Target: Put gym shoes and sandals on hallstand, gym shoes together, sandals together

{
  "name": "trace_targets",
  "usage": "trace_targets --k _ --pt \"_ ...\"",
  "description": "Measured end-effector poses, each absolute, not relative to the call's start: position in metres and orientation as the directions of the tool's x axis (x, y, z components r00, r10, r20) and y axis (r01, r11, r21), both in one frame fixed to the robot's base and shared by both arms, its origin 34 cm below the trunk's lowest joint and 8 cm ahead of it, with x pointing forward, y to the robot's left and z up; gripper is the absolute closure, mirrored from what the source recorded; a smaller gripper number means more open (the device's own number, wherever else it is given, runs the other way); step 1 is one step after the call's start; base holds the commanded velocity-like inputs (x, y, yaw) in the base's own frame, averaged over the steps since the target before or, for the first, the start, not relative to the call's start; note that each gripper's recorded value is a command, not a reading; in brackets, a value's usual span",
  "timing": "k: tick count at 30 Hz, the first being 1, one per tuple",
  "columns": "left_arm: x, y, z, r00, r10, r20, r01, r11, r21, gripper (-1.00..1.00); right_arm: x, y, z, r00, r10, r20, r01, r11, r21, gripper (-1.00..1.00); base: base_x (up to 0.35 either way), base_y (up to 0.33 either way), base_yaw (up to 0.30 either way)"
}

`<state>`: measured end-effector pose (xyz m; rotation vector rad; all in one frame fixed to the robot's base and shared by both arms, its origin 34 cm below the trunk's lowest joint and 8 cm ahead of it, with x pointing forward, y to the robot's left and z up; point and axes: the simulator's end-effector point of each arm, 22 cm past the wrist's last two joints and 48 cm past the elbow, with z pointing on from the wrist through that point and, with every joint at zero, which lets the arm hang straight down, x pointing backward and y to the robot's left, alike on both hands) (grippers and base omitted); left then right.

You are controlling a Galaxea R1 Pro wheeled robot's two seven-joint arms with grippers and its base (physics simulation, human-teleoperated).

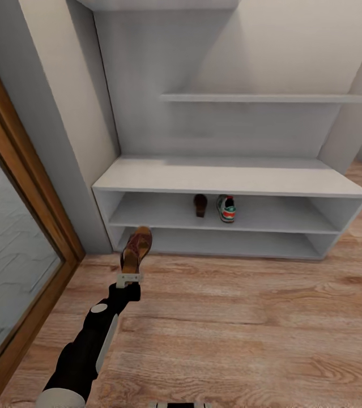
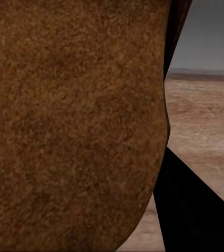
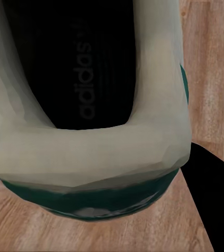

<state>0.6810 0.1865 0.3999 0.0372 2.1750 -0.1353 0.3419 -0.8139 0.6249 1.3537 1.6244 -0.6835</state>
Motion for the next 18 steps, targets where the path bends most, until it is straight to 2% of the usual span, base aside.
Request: trace_targets --k 9,18 --pt "0.676 0.187 0.372 -0.606 -0.024 -0.795 0.073 0.994 -0.086 1.00 0.348 -0.813 0.611 -0.053 0.472 -0.880 0.965 0.252 0.077 1.00 0.000 0.000 0.000" --pt "0.683 0.188 0.381 -0.561 -0.026 -0.827 0.075 0.994 -0.082 1.00 0.348 -0.813 0.610 -0.054 0.473 -0.879 0.965 0.252 0.077 1.00 0.000 0.000 -0.012"
